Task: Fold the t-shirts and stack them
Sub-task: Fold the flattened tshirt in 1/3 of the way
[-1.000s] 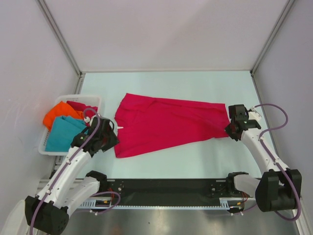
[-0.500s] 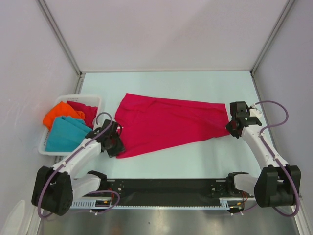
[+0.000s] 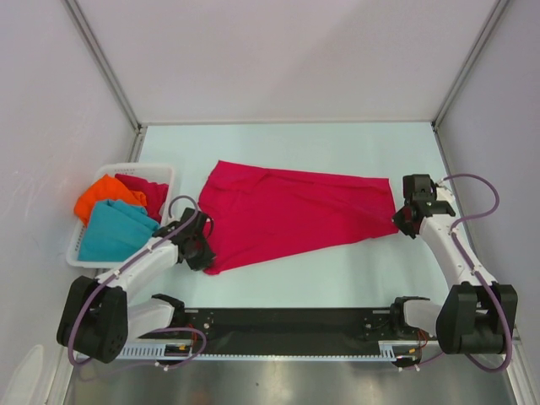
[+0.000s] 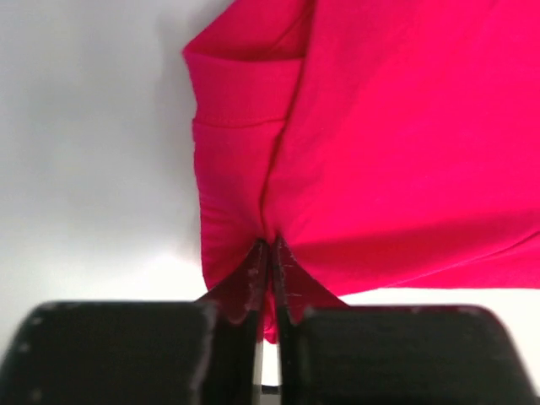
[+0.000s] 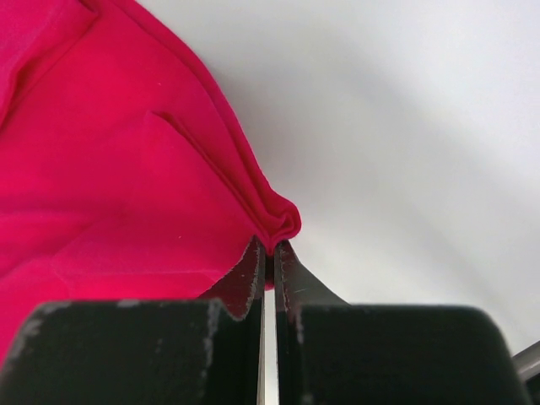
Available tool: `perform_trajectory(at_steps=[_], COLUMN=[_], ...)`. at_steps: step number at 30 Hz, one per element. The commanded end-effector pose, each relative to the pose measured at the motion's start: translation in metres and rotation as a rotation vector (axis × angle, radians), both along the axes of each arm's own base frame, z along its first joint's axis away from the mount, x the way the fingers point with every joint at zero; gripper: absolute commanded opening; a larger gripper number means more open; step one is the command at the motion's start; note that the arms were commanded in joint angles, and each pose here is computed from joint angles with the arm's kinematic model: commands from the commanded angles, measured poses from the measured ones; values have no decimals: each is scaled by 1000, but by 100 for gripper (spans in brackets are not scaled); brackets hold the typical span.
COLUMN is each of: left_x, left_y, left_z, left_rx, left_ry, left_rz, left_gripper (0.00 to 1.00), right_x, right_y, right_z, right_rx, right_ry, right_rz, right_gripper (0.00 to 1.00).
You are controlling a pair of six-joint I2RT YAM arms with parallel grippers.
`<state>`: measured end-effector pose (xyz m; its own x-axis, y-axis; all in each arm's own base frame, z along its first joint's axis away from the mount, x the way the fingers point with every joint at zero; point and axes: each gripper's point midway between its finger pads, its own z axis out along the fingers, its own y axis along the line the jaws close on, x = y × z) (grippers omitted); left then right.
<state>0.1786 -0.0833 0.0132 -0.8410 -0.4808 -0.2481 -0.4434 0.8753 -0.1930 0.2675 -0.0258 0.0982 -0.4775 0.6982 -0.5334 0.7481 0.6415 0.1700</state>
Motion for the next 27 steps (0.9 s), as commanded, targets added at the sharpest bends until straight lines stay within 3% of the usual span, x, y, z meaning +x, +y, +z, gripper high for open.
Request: perform_trajectory(at_steps=[1, 21, 27], left_x=[3, 8, 7], left_y=[-8, -2, 0], left_z=[-2, 97, 99], left_rx=[-40, -67, -53], left_ry=[-32, -205, -202], left_rz=[14, 47, 51], left_gripper=[3, 0, 0], right_x=[11, 2, -8], right_y=[-10, -12, -13], right_z=[24, 43, 45], right_rx=[-18, -4, -15], right_ry=[-69, -89, -72], right_rz=[-8, 15, 23], right_gripper=[0, 0, 0])
